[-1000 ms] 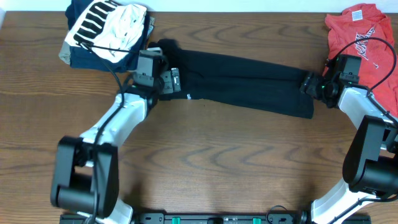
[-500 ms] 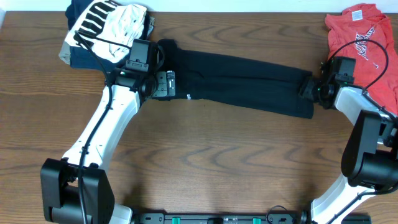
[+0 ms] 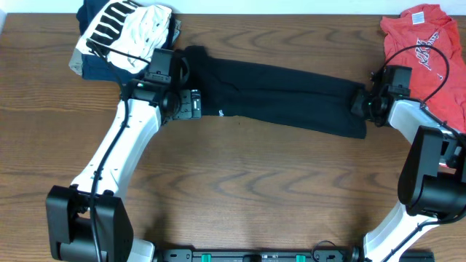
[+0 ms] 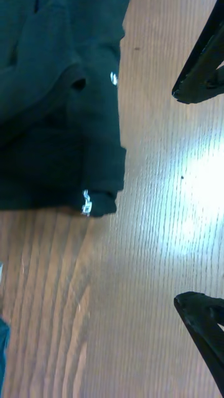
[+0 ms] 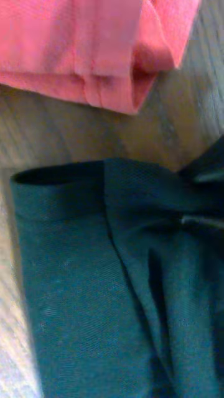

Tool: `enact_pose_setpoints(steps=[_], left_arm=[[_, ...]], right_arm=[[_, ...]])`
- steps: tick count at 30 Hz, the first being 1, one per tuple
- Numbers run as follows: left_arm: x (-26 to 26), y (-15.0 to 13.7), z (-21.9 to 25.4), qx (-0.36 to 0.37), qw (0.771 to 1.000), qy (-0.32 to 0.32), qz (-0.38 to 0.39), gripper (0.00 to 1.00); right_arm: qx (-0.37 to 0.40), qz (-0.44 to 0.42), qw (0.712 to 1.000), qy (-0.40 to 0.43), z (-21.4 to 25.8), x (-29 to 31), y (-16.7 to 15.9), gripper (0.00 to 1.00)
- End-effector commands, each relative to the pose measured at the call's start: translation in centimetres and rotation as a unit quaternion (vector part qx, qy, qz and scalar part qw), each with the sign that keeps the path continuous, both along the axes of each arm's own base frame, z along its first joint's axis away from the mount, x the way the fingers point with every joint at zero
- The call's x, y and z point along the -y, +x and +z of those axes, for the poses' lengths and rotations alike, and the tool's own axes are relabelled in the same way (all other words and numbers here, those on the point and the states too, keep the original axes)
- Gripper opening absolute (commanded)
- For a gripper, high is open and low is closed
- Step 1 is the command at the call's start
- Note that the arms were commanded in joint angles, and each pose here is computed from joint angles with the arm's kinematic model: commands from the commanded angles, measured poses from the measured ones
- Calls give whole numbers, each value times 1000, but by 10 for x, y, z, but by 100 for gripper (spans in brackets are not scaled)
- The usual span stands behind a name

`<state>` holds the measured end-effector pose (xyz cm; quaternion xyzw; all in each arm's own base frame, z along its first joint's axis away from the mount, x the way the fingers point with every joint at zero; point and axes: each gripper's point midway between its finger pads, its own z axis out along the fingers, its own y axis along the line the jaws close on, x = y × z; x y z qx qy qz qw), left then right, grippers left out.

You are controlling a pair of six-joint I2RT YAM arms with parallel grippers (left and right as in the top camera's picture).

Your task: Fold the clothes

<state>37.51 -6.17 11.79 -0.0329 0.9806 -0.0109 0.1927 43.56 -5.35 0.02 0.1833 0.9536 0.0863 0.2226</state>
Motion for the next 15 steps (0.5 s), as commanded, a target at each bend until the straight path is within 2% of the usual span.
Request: enact_pose_setpoints(steps=[1,15], left_arm=[[-22,5,7,9,1000,14,23,98],[-48,5,6,4,998,12,57,98]], right_arm=[[-16,-6,1000,23,-2,-1,-1,1],[-55,38,998,8,120,52,-2,1]])
